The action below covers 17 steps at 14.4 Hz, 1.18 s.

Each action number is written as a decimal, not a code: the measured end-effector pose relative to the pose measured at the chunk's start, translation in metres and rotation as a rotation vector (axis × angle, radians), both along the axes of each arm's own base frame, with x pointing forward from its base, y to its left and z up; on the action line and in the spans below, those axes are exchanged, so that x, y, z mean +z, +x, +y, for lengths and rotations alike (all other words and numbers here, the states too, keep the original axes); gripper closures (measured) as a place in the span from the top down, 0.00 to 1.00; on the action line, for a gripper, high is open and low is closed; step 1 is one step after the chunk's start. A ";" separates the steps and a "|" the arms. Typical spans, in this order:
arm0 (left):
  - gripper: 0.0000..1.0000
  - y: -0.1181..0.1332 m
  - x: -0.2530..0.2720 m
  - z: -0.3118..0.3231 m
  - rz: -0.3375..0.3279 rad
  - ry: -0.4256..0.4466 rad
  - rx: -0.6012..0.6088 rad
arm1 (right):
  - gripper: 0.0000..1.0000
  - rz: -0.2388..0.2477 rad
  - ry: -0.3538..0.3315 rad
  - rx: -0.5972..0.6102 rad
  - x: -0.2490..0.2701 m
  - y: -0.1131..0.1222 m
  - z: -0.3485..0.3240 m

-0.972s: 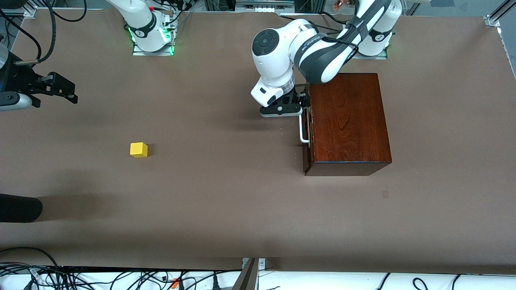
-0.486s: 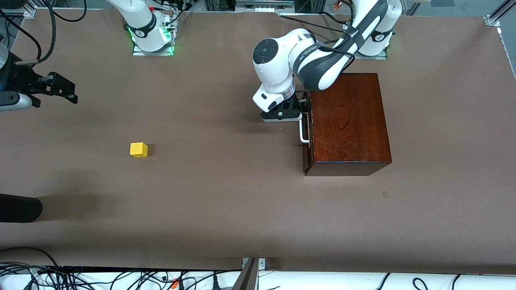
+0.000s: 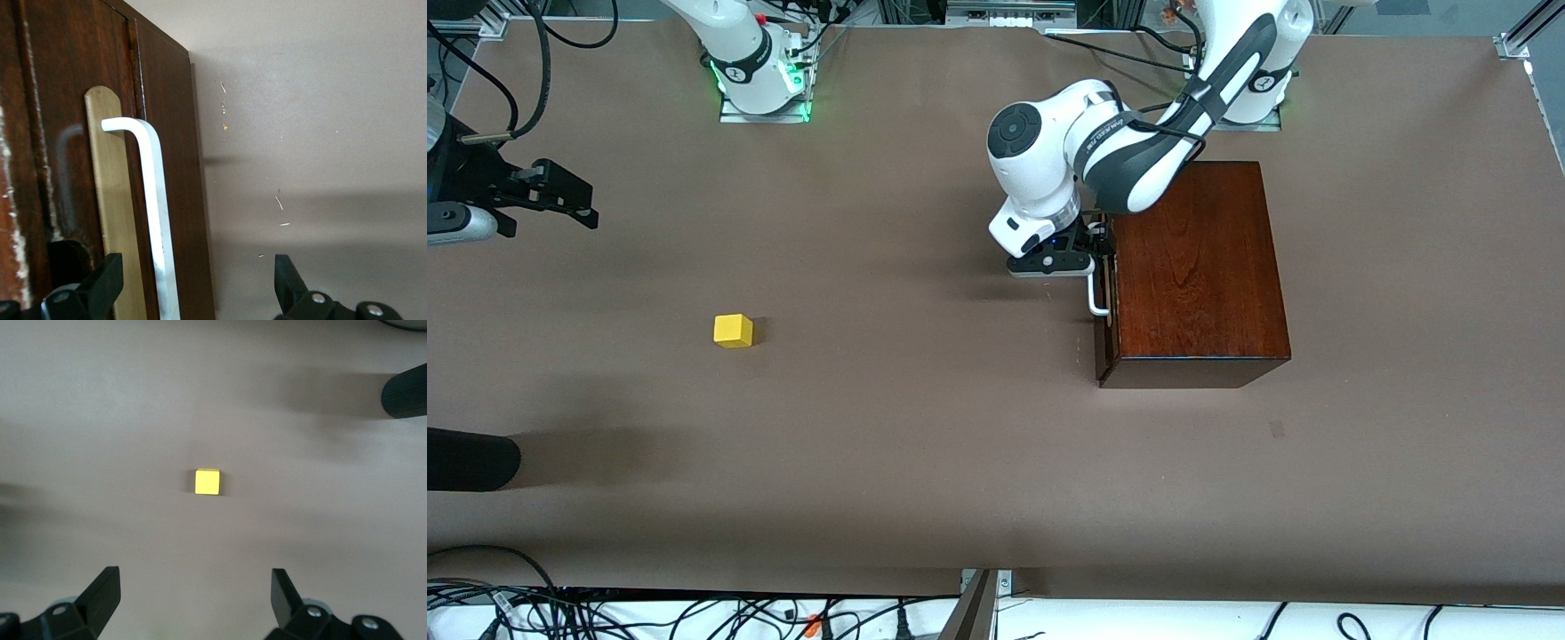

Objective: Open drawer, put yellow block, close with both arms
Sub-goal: 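Pull the drawer handle outward with the left gripper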

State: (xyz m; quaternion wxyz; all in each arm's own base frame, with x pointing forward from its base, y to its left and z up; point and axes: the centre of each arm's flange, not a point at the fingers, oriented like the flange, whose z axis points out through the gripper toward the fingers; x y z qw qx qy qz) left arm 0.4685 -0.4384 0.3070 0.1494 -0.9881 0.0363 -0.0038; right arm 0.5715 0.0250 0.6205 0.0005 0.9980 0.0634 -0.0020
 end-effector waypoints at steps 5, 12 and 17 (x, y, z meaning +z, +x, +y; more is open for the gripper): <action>1.00 0.001 -0.010 -0.001 0.008 -0.009 -0.001 | 1.00 0.000 0.000 0.000 0.000 0.000 0.000; 1.00 0.002 -0.022 -0.002 -0.004 0.001 0.008 | 1.00 0.000 0.000 0.000 0.000 0.000 0.000; 1.00 0.003 -0.028 -0.002 -0.012 0.005 0.018 | 1.00 0.000 0.000 0.000 0.000 0.000 0.000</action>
